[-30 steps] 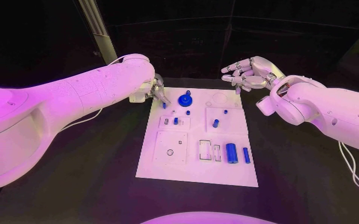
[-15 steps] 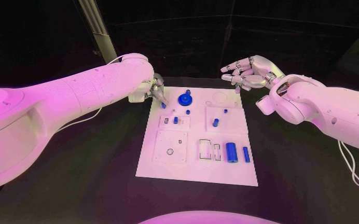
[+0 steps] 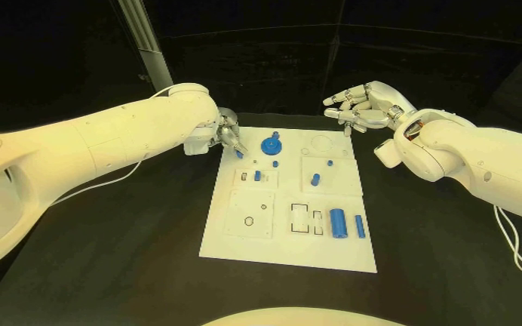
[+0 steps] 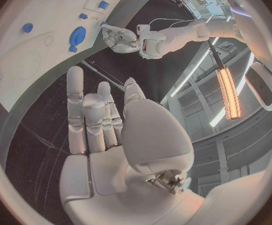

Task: Assemble the parts on the task board

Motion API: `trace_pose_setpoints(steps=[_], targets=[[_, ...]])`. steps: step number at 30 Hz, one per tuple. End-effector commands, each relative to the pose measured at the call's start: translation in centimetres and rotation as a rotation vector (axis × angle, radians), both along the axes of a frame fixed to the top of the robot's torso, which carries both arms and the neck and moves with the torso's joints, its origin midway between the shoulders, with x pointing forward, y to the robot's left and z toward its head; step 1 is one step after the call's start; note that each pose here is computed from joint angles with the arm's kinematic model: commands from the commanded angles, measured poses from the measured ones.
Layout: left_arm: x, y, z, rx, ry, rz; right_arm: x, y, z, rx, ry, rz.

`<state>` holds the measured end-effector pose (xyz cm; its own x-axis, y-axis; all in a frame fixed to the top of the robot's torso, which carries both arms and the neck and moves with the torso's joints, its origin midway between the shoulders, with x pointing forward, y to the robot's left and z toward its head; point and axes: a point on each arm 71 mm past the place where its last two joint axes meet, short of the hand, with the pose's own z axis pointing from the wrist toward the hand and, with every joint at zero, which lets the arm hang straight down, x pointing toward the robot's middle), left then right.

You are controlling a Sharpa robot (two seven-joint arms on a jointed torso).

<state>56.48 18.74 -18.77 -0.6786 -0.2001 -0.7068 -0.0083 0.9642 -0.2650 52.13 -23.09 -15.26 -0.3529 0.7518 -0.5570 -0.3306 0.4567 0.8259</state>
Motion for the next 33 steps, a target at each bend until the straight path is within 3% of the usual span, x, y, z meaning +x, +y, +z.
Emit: trace_pose_setpoints(steps=[1, 8, 20, 33], targets=[[-0.38, 0.0, 0.71, -0.085, -0.095, 0.041, 0.0, -0.1, 0.1, 0.002, -0.007, 0.007], [-2.17, 0.7, 0.44, -0.124, -0.152, 0.054, 0.1, -0.2, 0.1, 0.001, -0.007, 0.005], [-4.72, 0.5, -1.36, -0.131, -0.14, 0.04, 0.1, -0.2, 0.1, 0.0, -0.006, 0.005], [-5.76, -0.6, -2.6, -0.11, -0.081, 0.004, 0.2, -0.2, 0.1, 0.0, -0.005, 0.008]])
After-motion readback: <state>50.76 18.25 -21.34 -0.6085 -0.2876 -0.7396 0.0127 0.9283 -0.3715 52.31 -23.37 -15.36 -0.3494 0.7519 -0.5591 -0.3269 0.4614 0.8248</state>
